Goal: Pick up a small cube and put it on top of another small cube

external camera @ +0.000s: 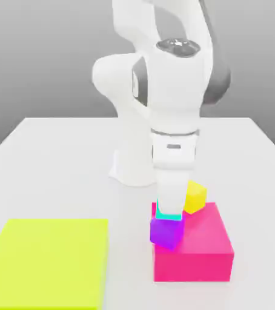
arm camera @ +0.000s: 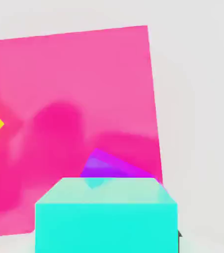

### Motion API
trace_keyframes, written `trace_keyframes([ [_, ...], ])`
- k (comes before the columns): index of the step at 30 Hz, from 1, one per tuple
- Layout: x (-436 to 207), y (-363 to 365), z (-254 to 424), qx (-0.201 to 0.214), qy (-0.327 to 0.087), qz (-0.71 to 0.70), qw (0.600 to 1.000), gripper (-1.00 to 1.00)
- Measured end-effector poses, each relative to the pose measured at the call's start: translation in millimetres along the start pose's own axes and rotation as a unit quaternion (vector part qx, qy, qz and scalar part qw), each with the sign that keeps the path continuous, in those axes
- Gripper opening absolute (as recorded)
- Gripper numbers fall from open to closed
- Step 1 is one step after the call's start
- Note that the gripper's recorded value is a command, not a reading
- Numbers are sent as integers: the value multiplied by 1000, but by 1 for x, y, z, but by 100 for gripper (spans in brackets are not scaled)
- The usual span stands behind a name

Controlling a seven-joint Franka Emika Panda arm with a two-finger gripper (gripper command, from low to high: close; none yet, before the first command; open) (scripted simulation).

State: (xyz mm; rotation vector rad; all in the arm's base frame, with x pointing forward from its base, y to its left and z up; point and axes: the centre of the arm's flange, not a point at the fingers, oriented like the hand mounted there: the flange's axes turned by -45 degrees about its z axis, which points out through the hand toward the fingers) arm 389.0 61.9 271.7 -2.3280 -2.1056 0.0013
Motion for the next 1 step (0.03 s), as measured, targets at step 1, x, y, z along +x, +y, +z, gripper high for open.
trace_keyframes([
  [1, 0, 0, 0, 0, 0, 0, 1000, 100],
])
